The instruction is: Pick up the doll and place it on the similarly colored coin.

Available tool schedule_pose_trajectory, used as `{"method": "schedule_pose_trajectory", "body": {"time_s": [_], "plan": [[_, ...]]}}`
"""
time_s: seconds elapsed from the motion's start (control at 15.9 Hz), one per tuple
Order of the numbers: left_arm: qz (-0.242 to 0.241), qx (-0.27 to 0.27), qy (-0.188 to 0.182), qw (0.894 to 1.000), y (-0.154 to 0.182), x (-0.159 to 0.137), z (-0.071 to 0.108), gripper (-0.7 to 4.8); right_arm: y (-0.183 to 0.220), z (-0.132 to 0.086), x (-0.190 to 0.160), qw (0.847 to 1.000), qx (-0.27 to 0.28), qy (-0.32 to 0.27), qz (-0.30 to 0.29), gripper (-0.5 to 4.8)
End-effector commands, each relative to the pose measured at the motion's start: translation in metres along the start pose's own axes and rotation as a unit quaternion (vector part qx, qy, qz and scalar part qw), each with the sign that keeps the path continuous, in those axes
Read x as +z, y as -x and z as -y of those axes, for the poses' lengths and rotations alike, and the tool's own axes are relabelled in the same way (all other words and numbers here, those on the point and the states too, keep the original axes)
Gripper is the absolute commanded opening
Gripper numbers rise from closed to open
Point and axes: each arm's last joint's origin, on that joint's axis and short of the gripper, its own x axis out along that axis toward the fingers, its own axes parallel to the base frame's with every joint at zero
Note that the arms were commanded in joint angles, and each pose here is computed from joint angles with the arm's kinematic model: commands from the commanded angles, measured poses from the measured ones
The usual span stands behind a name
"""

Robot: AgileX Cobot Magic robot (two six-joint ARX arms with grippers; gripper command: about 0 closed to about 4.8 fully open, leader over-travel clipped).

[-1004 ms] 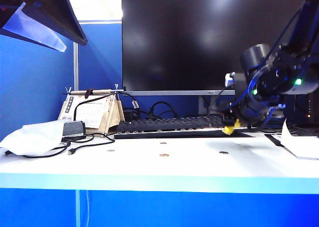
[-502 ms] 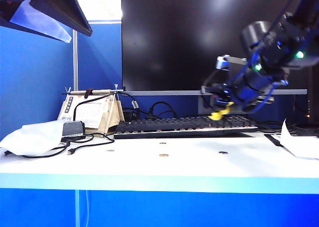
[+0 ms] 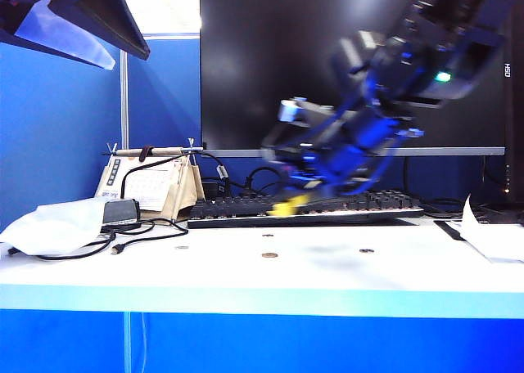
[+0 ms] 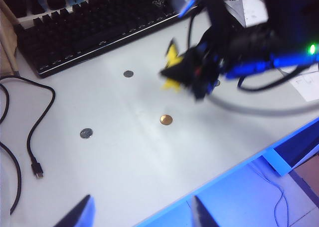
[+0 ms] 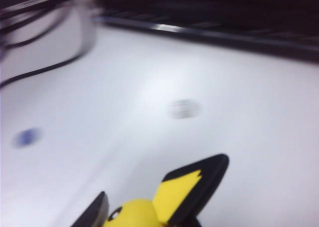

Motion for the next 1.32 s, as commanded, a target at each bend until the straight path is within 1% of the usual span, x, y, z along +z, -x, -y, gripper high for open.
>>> {"method": "schedule_pose_trajectory", "body": {"time_s": [0.06, 0.19, 0.31, 0.44, 0.5, 0.75, 0.94, 1.32], "plan": [[0.01, 0.002, -0.003, 1.0, 0.001, 0.003, 0.0, 2.56, 0.0, -0.024, -0.002, 1.0, 0.028, 0.008, -0.01, 1.34], [0.0, 0.002, -0.004, 1.0, 0.001, 0.001, 0.0, 2.56, 0.001, -0.04, -0.01, 0.999, 0.044, 0.016, -0.025, 1.34], [0.0, 0.002, -0.004, 1.0, 0.001, 0.001, 0.0, 2.56, 0.005, -0.045, -0.018, 0.998, 0.049, -0.002, -0.037, 1.34], [-0.001, 0.002, -0.004, 1.0, 0.001, 0.001, 0.0, 2.56, 0.005, -0.044, -0.024, 0.998, 0.038, -0.005, -0.041, 1.34], [0.0, 0.001, -0.003, 1.0, 0.001, 0.001, 0.0, 2.56, 0.005, -0.043, -0.025, 0.999, 0.023, -0.004, -0.033, 1.34], [0.0, 0.0, -0.003, 1.0, 0.001, 0.001, 0.0, 2.56, 0.005, -0.044, -0.016, 0.999, 0.032, -0.002, 0.014, 1.34], [-0.002, 0.0, -0.004, 1.0, 0.001, 0.001, 0.0, 2.56, 0.005, -0.042, -0.02, 1.0, 0.019, -0.003, 0.0, 1.34], [-0.019, 0.0, -0.005, 1.0, 0.001, -0.002, 0.0, 2.56, -0.008, -0.038, -0.039, 0.999, 0.011, -0.005, -0.036, 1.34]]}}
